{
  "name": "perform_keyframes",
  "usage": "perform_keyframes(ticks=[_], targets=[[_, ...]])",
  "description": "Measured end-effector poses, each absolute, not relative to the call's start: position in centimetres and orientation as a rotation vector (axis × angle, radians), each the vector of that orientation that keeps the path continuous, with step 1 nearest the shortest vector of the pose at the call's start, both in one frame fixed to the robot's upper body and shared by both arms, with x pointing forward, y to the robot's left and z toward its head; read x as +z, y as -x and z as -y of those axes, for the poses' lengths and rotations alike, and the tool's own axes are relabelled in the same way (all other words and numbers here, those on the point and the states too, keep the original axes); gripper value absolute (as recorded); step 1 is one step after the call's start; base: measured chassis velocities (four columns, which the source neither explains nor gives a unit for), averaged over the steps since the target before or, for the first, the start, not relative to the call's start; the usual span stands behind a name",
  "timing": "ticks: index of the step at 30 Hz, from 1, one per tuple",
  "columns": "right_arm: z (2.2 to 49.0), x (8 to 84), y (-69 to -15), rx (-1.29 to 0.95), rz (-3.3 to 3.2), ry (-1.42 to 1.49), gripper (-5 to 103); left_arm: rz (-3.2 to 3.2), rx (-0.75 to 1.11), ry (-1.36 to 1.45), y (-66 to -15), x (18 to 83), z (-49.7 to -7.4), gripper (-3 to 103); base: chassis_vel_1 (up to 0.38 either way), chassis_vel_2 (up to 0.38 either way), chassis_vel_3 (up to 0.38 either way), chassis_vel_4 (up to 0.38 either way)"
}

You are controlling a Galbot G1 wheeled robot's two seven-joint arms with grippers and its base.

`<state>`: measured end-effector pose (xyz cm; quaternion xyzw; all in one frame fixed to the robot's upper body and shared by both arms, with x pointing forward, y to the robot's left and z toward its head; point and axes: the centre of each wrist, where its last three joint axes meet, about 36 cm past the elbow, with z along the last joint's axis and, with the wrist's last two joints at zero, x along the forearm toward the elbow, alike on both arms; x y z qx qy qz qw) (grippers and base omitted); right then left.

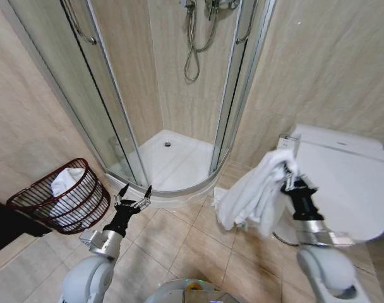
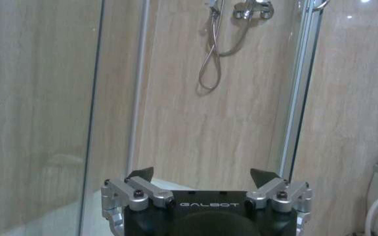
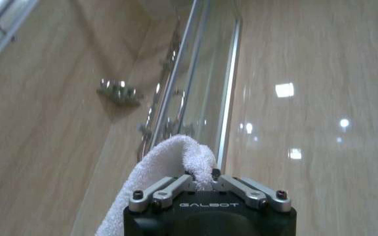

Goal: Discard the used towel into the hamper.

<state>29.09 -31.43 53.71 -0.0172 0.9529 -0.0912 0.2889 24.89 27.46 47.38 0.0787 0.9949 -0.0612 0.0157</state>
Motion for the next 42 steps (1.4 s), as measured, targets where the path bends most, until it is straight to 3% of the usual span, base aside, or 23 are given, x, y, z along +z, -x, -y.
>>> perform_keyframes(ticks=[11,42], targets=[[31.3,58.2,-27.7,-0.241,-2.443,0.048,3,-3.095,-0.191,-0.245,-24.9,47.4,-27.5,99,0.000,0.000,0.000,0.000],[33.3,60.2,-26.6,-0.221,-2.431,-0.026,3,-3.095,-0.191,-0.245,-24.9,47.4,-27.5,99,0.000,0.000,0.000,0.000]])
